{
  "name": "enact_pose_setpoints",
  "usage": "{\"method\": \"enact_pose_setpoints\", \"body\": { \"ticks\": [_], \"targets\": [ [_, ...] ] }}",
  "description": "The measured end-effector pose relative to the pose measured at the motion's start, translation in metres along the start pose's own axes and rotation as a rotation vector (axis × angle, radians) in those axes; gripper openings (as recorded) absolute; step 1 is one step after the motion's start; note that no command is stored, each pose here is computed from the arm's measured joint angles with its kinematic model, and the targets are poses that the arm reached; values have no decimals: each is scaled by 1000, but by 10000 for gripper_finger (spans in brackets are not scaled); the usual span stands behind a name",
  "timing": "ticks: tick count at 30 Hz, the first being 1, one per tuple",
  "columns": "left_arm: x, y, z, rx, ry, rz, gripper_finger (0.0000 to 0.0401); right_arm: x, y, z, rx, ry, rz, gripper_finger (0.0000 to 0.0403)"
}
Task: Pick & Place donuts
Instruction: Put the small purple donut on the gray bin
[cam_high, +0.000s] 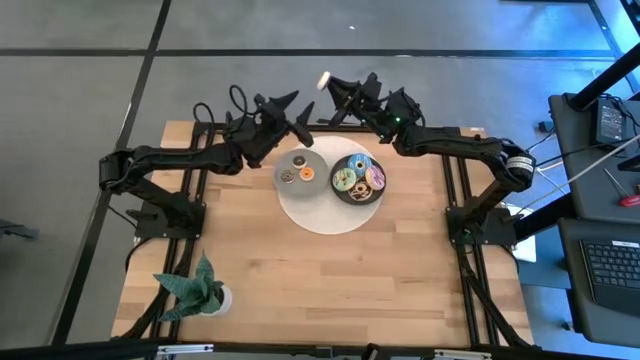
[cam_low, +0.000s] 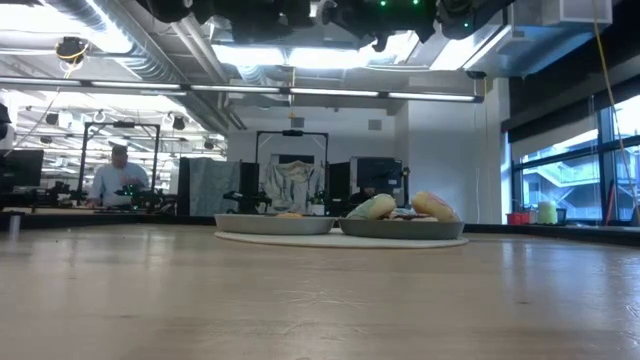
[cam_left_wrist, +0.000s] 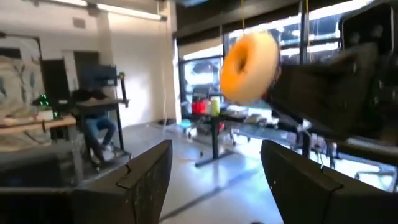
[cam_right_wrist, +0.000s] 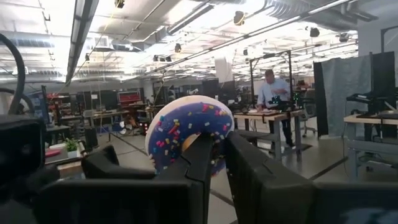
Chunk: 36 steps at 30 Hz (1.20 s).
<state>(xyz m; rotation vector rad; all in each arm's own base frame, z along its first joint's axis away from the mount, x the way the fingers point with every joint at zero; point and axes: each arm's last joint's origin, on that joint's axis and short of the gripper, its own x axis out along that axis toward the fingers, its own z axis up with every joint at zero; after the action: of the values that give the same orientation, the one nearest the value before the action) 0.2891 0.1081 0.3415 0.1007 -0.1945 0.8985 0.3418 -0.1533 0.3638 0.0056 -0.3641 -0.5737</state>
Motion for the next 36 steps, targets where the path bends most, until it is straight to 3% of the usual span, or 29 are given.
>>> {"method": "enact_pose_setpoints", "body": {
  "ticks": [5, 22, 36],
  "targets": [
    [0, 0, 7, 4, -71, -30, 242, 2, 0, -8, 29, 10, 0, 46],
    [2, -4, -1, 82, -44, 3, 216, 4, 14, -18, 67, -10, 52, 46],
    [1, -5, 3, 64, -79, -6, 194, 3, 20, -23, 67, 28, 71, 46]
  ]
}}
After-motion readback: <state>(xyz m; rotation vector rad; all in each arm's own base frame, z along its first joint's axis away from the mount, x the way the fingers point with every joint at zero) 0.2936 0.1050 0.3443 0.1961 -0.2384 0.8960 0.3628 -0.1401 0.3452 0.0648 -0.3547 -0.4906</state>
